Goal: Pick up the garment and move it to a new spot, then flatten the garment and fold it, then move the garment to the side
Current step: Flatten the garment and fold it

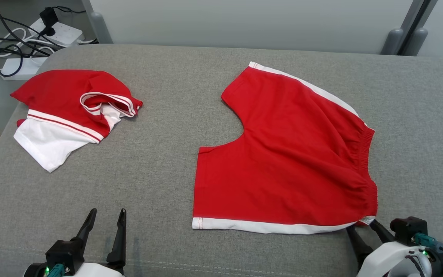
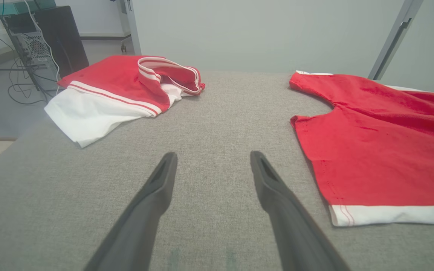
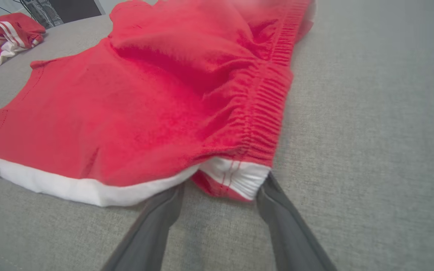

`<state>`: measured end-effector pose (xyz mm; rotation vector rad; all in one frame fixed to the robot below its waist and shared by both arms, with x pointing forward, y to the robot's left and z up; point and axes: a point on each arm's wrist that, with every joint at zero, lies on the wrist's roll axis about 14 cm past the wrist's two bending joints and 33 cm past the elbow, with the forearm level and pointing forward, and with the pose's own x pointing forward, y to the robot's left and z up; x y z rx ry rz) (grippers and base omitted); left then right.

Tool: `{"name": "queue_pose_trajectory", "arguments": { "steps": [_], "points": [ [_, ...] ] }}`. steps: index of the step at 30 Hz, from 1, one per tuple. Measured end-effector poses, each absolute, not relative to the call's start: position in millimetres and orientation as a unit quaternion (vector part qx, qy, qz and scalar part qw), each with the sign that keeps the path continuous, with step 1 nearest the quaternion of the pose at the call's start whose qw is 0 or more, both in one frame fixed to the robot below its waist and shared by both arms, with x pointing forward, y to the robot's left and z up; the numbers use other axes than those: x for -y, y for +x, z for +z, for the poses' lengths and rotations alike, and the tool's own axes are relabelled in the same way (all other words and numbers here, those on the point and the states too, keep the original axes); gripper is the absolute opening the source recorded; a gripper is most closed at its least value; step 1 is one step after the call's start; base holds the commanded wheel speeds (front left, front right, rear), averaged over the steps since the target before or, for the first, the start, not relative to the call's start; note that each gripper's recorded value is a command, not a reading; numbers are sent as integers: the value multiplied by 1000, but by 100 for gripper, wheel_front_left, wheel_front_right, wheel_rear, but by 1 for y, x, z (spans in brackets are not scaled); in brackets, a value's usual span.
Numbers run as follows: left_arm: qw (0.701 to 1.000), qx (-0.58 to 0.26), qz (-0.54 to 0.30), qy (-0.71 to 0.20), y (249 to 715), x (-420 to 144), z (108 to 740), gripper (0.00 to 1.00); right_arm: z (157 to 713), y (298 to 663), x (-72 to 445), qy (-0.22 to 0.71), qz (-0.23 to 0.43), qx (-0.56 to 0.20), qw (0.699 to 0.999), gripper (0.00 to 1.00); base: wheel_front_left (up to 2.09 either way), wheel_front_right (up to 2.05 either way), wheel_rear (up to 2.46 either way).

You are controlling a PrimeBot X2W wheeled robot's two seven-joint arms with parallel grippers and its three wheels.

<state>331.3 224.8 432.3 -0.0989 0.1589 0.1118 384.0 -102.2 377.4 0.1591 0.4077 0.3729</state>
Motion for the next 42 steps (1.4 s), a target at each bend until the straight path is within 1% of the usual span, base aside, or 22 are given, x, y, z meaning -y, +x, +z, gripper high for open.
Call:
{"name": "queue_pose_trajectory", "arguments": {
  "steps": [1,3,4,5,8,12,13,15,20,24,29,35,42],
  "points": [
    [994,-80,56,-49,331,-225,432,100,378,385,101,79,185,-200,959,46,0,0,0],
    [994,-81,55,-49,332,-224,431,100,380,388,101,78,186,-197,959,26,0,0,0],
    [994,-83,53,-49,332,-223,430,100,381,388,103,76,187,-196,960,6,0,0,0],
    [994,-93,38,-49,333,-213,424,100,382,387,106,70,191,-195,960,0,0,0,0],
    [992,-109,15,-57,332,-199,415,100,384,385,108,66,193,-192,960,0,0,0,0],
    [985,-150,-21,-83,327,-170,392,100,382,380,117,54,192,-196,960,0,0,0,0],
    [980,-169,-51,-94,327,-149,383,100,380,377,121,48,192,-199,960,0,0,0,0],
    [974,-182,-80,-105,329,-129,377,100,379,374,125,48,189,-203,960,0,0,0,0],
    [965,-198,-125,-116,339,-106,373,100,375,369,132,46,185,-211,959,0,0,0,0],
    [947,-226,-175,-144,336,-75,365,100,376,376,138,44,180,-208,960,0,0,0,0],
    [941,-236,-183,-156,339,-75,363,100,375,376,140,46,176,-211,960,0,0,0,0],
    [929,-250,-207,-177,330,-59,361,100,376,379,142,46,175,-209,961,0,0,0,0],
    [925,-251,-215,-184,333,-55,363,100,374,379,142,47,174,-211,961,0,0,0,0]
  ]
}}
